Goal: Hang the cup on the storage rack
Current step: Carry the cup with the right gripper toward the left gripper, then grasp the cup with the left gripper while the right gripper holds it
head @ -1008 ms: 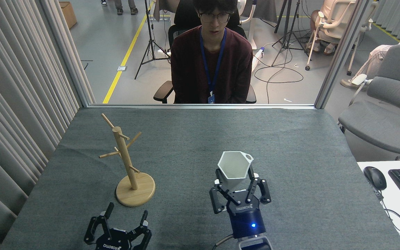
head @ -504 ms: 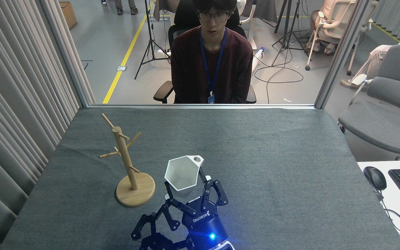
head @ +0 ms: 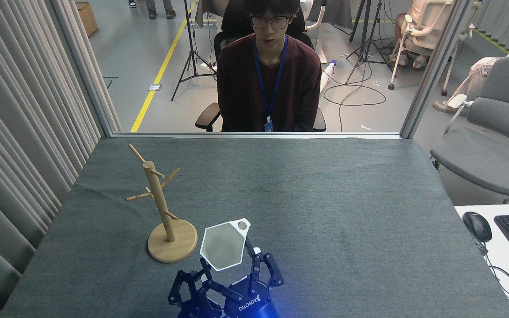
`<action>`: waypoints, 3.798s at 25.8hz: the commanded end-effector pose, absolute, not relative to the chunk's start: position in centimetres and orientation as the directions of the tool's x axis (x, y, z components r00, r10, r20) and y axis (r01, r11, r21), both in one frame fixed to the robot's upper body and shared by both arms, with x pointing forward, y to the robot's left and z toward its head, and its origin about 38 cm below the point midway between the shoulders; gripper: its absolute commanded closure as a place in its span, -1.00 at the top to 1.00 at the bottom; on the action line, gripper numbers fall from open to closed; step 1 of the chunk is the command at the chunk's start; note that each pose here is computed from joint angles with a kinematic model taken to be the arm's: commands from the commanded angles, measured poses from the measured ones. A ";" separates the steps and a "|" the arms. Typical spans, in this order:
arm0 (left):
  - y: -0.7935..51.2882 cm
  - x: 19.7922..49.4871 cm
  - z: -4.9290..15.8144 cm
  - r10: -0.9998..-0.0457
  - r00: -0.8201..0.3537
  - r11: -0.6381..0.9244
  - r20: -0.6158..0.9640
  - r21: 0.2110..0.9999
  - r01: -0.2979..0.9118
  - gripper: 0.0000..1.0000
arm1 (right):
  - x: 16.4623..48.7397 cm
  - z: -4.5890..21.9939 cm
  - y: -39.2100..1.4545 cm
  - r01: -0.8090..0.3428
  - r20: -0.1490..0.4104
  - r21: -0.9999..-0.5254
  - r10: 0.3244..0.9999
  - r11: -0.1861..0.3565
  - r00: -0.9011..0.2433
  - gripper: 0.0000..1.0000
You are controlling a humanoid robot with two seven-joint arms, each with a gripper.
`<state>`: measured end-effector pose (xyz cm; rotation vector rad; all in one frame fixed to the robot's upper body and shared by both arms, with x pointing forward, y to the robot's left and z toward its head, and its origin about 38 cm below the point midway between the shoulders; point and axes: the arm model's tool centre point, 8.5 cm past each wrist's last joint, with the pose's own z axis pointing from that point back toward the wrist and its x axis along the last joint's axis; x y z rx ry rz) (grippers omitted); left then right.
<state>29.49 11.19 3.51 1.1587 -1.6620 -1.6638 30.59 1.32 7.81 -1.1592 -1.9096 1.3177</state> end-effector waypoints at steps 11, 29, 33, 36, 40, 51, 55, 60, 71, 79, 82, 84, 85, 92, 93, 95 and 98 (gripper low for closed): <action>11.3 29.6 3.6 -0.838 -0.502 -0.119 -0.213 0.970 -0.214 0.98 | 28.8 7.7 0.8 0.332 -0.013 -0.929 0.881 0.165 -0.473 0.31; 11.2 29.6 3.6 -0.839 -0.502 -0.116 -0.211 0.970 -0.213 0.98 | 28.3 8.2 -0.5 0.347 -0.007 -0.923 0.895 0.166 -0.446 0.31; 11.2 29.5 3.6 -0.839 -0.502 -0.116 -0.211 0.970 -0.213 0.98 | 29.1 8.1 -2.2 0.360 -0.026 -0.923 0.911 0.136 -0.412 0.31; 11.2 29.5 3.6 -0.839 -0.502 -0.116 -0.211 0.970 -0.213 0.98 | 29.2 8.1 -2.7 0.364 -0.032 -0.922 0.914 0.129 -0.405 0.31; 11.2 29.6 3.6 -0.839 -0.502 -0.116 -0.211 0.970 -0.213 0.98 | 29.0 8.4 -2.8 0.371 -0.032 -0.919 0.912 0.133 -0.408 0.31; 11.3 29.5 3.7 -0.838 -0.502 -0.116 -0.214 0.969 -0.219 0.98 | 26.1 7.0 -0.8 0.318 -0.015 -0.937 0.894 0.143 -0.448 0.32; 11.3 29.5 3.8 -0.839 -0.500 -0.114 -0.213 0.969 -0.220 0.98 | 25.6 6.6 0.3 0.301 -0.015 -0.943 0.883 0.144 -0.470 0.32; 11.4 29.7 4.0 -0.841 -0.497 -0.112 -0.216 0.967 -0.230 0.98 | 25.2 4.9 0.7 0.263 -0.016 -0.957 0.881 0.124 -0.473 0.32; 11.4 29.8 4.5 -0.845 -0.487 -0.112 -0.222 0.963 -0.244 0.29 | 25.4 5.1 1.0 0.265 -0.012 -0.956 0.881 0.129 -0.474 0.32; 11.5 29.7 4.4 -0.847 -0.482 -0.115 -0.223 0.963 -0.244 0.23 | 25.5 5.2 1.1 0.266 -0.012 -0.955 0.880 0.131 -0.475 0.38; 11.5 29.8 4.5 -0.847 -0.481 -0.115 -0.224 0.963 -0.245 0.23 | 25.5 5.2 1.1 0.266 -0.010 -0.955 0.880 0.132 -0.474 0.38; 11.5 29.8 4.5 -0.847 -0.482 -0.116 -0.225 0.962 -0.246 0.19 | 25.5 5.2 1.1 0.266 -0.010 -0.955 0.880 0.132 -0.474 0.38; 11.5 29.7 4.4 -0.847 -0.482 -0.116 -0.225 0.963 -0.244 0.15 | 25.5 5.3 1.0 0.268 -0.010 -0.954 0.880 0.134 -0.474 0.39; 11.5 29.6 4.2 -0.839 -0.482 -0.148 -0.253 0.958 -0.246 -0.12 | 25.5 5.5 1.0 0.276 -0.011 -0.951 0.881 0.137 -0.474 0.50; 11.5 29.6 4.2 -0.838 -0.482 -0.150 -0.256 0.957 -0.248 -0.18 | 25.5 5.5 1.0 0.277 -0.011 -0.951 0.881 0.138 -0.473 0.50; 11.5 29.6 4.3 -0.838 -0.482 -0.150 -0.256 0.957 -0.248 -0.32 | 25.6 5.6 1.0 0.280 -0.011 -0.950 0.881 0.139 -0.473 0.50; 11.5 29.7 4.3 -0.839 -0.479 -0.151 -0.258 0.956 -0.250 -0.33 | 25.6 5.7 1.0 0.282 -0.010 -0.949 0.881 0.141 -0.474 0.50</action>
